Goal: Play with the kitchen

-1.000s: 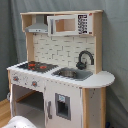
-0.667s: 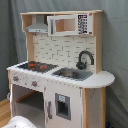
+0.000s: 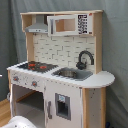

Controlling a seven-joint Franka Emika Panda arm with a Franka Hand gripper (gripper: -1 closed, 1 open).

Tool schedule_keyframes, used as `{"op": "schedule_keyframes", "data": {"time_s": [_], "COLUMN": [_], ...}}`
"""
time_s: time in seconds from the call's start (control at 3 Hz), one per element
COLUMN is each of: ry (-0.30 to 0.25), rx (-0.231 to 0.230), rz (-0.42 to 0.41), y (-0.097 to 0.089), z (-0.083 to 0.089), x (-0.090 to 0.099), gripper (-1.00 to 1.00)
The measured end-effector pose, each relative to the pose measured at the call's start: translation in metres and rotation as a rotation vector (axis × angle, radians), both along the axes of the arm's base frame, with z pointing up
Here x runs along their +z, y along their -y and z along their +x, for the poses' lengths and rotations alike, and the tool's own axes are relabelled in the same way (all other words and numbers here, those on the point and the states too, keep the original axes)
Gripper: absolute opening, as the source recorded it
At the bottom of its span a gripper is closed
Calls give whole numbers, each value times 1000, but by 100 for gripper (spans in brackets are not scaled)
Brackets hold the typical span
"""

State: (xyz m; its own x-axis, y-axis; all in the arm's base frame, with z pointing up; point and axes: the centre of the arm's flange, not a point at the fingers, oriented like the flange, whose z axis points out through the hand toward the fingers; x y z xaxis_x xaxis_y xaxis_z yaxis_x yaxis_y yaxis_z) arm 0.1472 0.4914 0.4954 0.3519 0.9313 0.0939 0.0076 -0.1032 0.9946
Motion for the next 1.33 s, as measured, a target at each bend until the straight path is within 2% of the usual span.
{"op": "schedule_keyframes", "data": {"time_s": [0.67, 1.33], "ry": [-129, -266], "rx": [-16, -25], "rz": [-62, -88], "y": [34, 73], "z": [17, 32], "x": [31, 43], "gripper": [100, 100]}}
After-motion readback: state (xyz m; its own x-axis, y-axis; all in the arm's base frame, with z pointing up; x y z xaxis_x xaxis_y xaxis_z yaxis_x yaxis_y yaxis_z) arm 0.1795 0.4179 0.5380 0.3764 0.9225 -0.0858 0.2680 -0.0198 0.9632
